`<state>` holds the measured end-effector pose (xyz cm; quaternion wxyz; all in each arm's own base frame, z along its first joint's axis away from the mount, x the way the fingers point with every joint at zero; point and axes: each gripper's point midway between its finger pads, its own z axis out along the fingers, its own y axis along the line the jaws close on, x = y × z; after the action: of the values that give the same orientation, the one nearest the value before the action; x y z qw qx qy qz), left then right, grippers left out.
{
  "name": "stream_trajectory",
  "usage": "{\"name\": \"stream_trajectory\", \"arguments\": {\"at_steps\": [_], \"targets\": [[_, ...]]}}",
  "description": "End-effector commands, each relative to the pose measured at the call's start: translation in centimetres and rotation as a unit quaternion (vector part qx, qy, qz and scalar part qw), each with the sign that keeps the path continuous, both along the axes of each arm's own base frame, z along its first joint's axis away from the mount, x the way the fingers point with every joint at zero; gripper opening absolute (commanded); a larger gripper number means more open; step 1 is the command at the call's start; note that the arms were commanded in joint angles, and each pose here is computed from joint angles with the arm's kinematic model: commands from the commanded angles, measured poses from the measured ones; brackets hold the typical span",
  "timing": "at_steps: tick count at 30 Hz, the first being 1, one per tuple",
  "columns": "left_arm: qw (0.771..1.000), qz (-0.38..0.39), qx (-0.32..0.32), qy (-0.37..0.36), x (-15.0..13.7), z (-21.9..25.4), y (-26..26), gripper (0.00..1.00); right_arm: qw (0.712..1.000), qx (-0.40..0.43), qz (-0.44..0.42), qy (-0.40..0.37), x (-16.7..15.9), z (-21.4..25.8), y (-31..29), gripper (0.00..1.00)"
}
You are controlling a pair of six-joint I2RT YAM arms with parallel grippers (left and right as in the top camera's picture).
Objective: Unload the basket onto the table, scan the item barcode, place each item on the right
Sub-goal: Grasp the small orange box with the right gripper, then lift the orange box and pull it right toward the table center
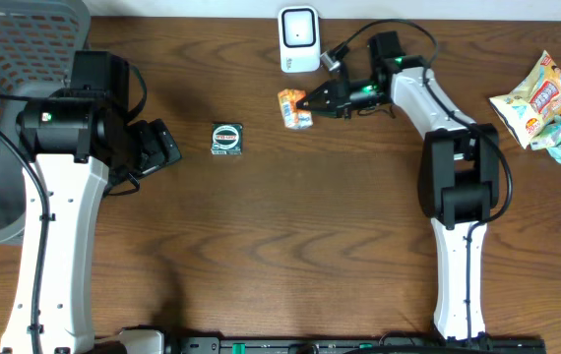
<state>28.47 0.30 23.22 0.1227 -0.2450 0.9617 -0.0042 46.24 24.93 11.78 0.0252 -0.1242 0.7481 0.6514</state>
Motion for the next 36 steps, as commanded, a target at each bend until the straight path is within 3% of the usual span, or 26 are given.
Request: {"name": "stream_trajectory", "arguments": {"at_steps": [1, 4, 6, 10, 12, 19, 23, 25, 30, 36], "targets": [[1.0, 0.005, 0.002, 0.005, -0.1, -0.1, 0.1, 0.98, 0.997, 0.074, 0.0, -0.019, 0.3, 1.7, -1.8, 0.01], [1.0, 0.006, 0.002, 0.005, -0.1, -0.1, 0.1, 0.98, 0.997, 0.068, -0.013, -0.031, 0.9, 1.5, -3.0, 0.01], [1.0, 0.005, 0.002, 0.005, -0.1, -0.1, 0.1, 0.98, 0.999, 0.005, -0.031, -0.021, 1.3, -0.7, -3.7, 0.01], [1.0, 0.006, 0.002, 0.005, -0.1, -0.1, 0.1, 0.98, 0.967, -0.247, -0.052, 0.032, 0.1, -8.7, -7.2, 0.01], [1.0, 0.005, 0.002, 0.005, -0.1, -0.1, 0.1, 0.98, 0.949, -0.313, -0.037, 0.033, -0.9, -10.4, -8.4, 0.01], [1.0, 0.005, 0.002, 0.005, -0.1, -0.1, 0.1, 0.98, 0.926, -0.376, -0.018, 0.041, -2.2, -11.7, -9.7, 0.05], [1.0, 0.005, 0.002, 0.005, -0.1, -0.1, 0.1, 0.97, 0.925, -0.378, -0.021, 0.04, -2.0, -11.0, -9.8, 0.22], [1.0, 0.006, 0.002, 0.005, -0.1, -0.1, 0.1, 0.98, 0.924, -0.38, -0.023, 0.035, -1.7, -10.0, -9.9, 0.35], [1.0, 0.006, 0.002, 0.005, -0.1, -0.1, 0.1, 0.98, 0.907, -0.419, -0.025, 0.018, -1.3, -7.9, -10.9, 0.38], [1.0, 0.005, 0.002, 0.005, -0.1, -0.1, 0.1, 0.98, 0.886, -0.463, 0.001, 0.02, -2.6, -8.4, -10.8, 0.43]]}}
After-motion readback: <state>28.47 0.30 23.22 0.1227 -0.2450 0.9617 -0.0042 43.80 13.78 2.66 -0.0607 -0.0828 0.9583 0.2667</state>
